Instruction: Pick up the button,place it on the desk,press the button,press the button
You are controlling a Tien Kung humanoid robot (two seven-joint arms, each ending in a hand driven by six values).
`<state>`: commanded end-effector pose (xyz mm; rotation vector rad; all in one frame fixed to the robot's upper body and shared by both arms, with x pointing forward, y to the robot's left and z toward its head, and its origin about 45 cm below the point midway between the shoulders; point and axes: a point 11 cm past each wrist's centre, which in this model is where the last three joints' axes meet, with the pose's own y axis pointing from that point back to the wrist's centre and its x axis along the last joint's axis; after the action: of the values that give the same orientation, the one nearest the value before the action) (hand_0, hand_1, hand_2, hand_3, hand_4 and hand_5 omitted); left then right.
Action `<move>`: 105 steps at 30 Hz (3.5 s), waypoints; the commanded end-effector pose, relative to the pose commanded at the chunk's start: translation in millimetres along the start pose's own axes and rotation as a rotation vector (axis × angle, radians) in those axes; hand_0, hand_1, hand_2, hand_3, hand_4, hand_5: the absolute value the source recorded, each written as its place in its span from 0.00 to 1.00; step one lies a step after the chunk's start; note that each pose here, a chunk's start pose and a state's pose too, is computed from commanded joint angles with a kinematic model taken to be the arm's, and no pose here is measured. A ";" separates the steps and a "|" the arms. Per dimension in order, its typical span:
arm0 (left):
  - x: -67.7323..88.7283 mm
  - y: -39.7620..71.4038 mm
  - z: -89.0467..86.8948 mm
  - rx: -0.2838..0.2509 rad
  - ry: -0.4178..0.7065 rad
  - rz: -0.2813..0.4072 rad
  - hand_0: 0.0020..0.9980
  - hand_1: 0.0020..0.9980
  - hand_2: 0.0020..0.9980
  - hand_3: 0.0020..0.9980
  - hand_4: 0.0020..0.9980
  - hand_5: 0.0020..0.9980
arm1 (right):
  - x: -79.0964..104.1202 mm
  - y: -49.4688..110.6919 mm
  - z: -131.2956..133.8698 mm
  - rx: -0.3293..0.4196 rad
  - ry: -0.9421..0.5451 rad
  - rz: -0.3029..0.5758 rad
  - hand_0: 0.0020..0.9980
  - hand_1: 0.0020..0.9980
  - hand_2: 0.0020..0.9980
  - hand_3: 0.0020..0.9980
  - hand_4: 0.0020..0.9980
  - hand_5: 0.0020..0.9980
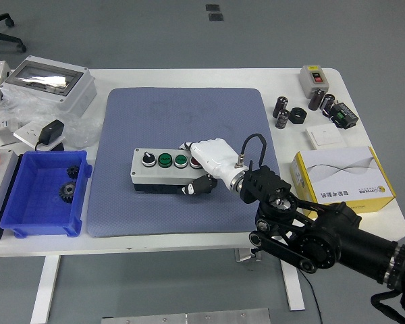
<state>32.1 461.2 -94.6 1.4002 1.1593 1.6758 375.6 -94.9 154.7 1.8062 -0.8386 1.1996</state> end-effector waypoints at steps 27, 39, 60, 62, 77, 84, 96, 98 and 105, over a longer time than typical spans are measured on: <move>1.7 0.4 3.4 -0.006 -0.002 0.003 0.62 0.55 0.51 0.62 0.53 0.21 | 0.0 -0.9 5.8 -0.016 -0.024 -0.029 0.29 0.48 0.54 0.50 0.26 0.17; 2.2 0.3 2.4 -0.004 -0.002 0.003 0.62 0.55 0.51 0.62 0.53 0.20 | -4.1 0.2 8.6 -0.034 -0.057 -0.066 0.69 0.65 0.64 0.58 0.24 0.21; 1.7 0.2 2.1 -0.004 0.001 0.003 0.62 0.55 0.51 0.62 0.53 0.20 | -3.5 1.4 10.7 -0.048 -0.083 -0.070 0.77 0.77 0.82 0.80 0.52 0.28; 1.5 0.2 1.9 -0.004 0.001 0.003 0.62 0.55 0.51 0.62 0.53 0.20 | -4.1 1.7 10.8 -0.051 -0.087 -0.074 0.77 0.78 0.84 0.87 0.55 0.27; 1.5 0.1 1.0 -0.003 0.002 0.003 0.62 0.55 0.51 0.62 0.53 0.20 | -4.8 3.9 13.2 -0.068 -0.114 -0.111 0.77 0.79 0.86 0.90 0.59 0.26; 1.5 0.0 0.3 -0.001 0.003 0.003 0.62 0.55 0.51 0.61 0.53 0.21 | -2.1 5.5 14.2 -0.070 -0.116 -0.112 0.77 0.81 0.89 0.92 0.61 0.25; 1.0 0.1 1.2 -0.005 0.006 0.000 0.62 0.54 0.51 0.61 0.52 0.21 | -0.8 6.0 13.7 -0.060 -0.125 -0.109 0.79 0.88 0.97 1.00 0.80 0.33; 0.9 0.1 1.4 -0.006 0.006 -0.001 0.62 0.54 0.51 0.61 0.52 0.21 | -0.8 5.8 13.6 -0.058 -0.123 -0.108 0.78 0.88 0.97 1.00 0.81 0.34; 0.4 0.1 1.3 -0.007 0.006 -0.006 0.62 0.54 0.51 0.61 0.52 0.21 | 1.3 5.4 13.0 -0.051 -0.102 -0.104 0.78 0.88 0.97 1.00 0.81 0.33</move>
<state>33.3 461.9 -94.3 1.3872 1.1587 1.6789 376.8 -109.0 154.3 1.8583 -0.8146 1.0181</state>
